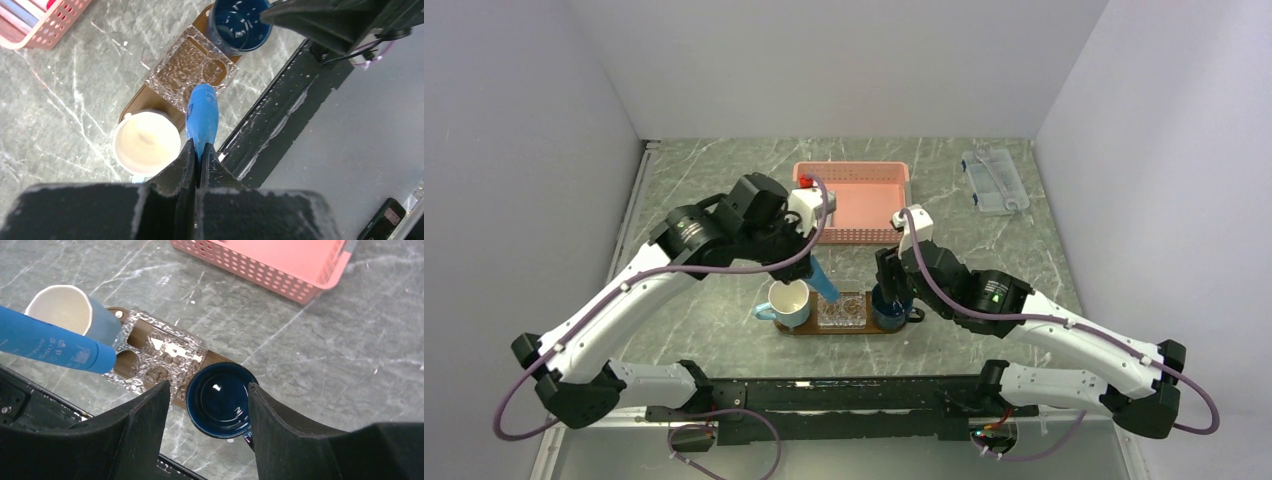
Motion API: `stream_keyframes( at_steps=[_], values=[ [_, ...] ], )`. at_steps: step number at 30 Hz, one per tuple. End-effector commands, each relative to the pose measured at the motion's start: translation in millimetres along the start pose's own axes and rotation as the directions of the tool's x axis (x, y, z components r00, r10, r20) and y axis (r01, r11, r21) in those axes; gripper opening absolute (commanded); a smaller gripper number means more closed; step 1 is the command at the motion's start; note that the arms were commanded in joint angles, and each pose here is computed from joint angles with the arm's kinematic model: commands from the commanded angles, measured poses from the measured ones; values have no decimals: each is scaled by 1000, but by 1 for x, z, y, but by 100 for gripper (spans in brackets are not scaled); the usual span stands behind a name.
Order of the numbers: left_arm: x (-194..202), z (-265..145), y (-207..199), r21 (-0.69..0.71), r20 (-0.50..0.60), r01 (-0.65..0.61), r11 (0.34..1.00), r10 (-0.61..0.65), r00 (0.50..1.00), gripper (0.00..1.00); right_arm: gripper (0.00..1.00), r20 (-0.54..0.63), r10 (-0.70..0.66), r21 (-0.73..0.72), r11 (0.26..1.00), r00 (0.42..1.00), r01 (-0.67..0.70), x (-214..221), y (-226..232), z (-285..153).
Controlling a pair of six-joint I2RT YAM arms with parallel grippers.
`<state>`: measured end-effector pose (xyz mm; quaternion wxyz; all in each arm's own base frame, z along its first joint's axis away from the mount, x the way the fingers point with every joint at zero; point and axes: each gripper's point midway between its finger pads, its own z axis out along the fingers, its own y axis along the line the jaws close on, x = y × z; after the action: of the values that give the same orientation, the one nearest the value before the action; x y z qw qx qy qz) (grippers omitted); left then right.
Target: Prepare toiletry sets of a toothbrush and toothpaste on the tray
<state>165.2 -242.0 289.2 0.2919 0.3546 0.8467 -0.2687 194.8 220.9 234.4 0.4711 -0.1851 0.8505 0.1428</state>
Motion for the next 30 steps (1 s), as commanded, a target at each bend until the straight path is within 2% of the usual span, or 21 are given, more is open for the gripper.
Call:
stream_keyframes(
  at_steps=[1,15,30],
  values=[
    [-13,3,12,-97,10,-33,995,34,999,0,61,5,116,62,991,993,-116,7,-16,2],
    [-25,36,24,-193,-89,-59,979,43,995,0,61,-24,182,121,977,983,-178,30,-31,10],
    [-24,58,17,-175,-141,-87,981,63,988,0,61,-31,203,140,970,979,-197,38,-39,14]
  ],
)
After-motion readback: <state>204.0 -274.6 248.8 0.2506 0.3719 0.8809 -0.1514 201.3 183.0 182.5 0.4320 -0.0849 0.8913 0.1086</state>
